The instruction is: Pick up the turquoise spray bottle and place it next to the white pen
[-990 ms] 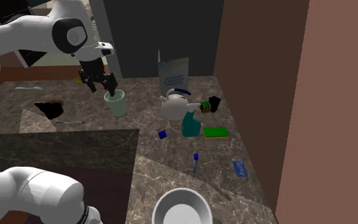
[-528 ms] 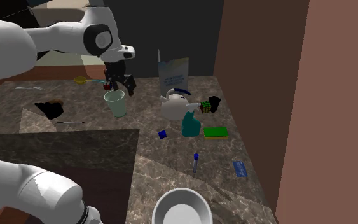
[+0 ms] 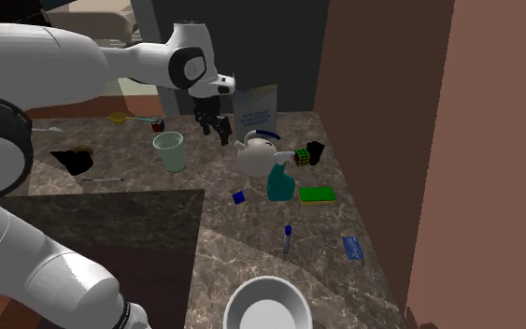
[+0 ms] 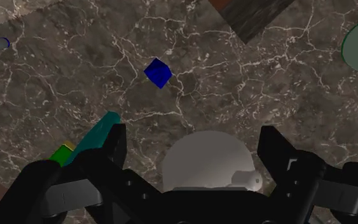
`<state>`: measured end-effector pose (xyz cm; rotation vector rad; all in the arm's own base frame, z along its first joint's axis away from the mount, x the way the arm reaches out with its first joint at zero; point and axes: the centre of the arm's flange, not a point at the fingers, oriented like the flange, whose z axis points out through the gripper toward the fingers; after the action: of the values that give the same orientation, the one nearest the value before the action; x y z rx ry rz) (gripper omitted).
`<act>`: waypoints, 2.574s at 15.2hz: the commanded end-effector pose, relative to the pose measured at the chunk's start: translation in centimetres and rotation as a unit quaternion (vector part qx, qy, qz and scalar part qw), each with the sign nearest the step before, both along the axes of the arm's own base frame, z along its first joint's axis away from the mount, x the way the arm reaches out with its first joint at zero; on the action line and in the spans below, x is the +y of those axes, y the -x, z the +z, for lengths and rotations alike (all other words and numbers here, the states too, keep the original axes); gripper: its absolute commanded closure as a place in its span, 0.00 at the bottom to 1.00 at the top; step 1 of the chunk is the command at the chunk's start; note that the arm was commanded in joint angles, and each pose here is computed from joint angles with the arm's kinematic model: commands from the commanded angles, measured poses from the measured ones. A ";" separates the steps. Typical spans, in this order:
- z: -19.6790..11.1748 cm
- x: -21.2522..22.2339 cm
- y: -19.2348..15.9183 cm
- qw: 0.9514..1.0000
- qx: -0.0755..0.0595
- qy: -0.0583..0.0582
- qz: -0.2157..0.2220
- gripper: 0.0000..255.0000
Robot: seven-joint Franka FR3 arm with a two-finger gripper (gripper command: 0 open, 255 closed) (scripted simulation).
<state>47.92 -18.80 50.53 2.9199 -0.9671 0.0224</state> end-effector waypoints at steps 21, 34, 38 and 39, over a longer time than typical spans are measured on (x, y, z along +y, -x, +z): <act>-9.0 -18.5 -2.2 0.975 0.000 0.027 -0.221 0.00; -9.3 -18.5 -2.2 0.975 0.000 0.027 -0.221 1.00; -9.3 -18.5 -2.2 0.975 0.000 0.027 -0.221 1.00; -9.3 -18.5 -2.2 0.975 0.000 0.027 -0.221 1.00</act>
<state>50.08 -37.31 41.27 2.5889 -1.5617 0.0253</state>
